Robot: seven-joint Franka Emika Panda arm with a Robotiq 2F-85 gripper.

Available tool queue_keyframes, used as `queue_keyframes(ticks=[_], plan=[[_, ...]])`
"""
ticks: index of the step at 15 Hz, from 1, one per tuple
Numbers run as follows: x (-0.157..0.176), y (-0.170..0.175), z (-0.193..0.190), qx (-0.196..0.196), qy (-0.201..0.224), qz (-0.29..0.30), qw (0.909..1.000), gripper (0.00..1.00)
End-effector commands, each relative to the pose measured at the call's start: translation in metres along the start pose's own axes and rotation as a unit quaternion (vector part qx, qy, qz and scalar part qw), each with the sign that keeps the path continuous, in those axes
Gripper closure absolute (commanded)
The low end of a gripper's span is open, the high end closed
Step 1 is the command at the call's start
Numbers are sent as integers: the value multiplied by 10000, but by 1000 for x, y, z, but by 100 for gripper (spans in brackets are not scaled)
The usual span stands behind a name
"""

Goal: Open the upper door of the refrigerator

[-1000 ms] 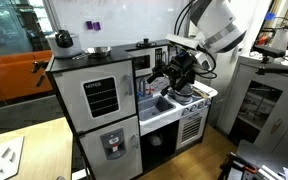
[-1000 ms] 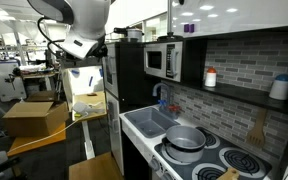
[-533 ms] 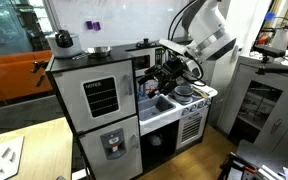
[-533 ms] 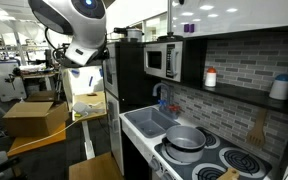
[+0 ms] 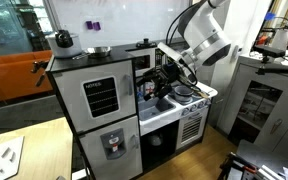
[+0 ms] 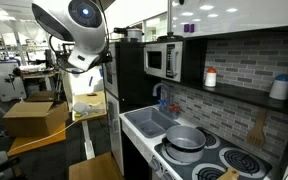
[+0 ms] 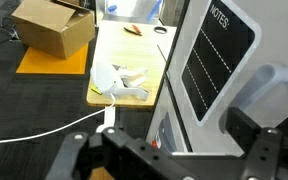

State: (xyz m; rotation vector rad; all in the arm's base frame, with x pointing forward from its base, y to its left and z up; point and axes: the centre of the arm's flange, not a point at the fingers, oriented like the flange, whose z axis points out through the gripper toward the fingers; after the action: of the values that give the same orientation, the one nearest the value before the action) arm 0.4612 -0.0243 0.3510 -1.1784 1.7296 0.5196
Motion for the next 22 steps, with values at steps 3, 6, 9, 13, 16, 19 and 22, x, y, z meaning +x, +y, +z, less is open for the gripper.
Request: queue_keyframes(ticks=[3,6,9,13,16,19,22], plan=[[8,-10,10,302,49,-158,9994,0],[12,-12,16,406,22,-200,9990,0],[14,-13,22,538,16,-269,9982,0],[15,-16,31,685,20,-333,9971,0],[13,-19,35,722,-3,-365,9967,0],[10,-22,37,732,-49,-336,9967,0],[8,-22,38,707,-170,-214,9971,0]])
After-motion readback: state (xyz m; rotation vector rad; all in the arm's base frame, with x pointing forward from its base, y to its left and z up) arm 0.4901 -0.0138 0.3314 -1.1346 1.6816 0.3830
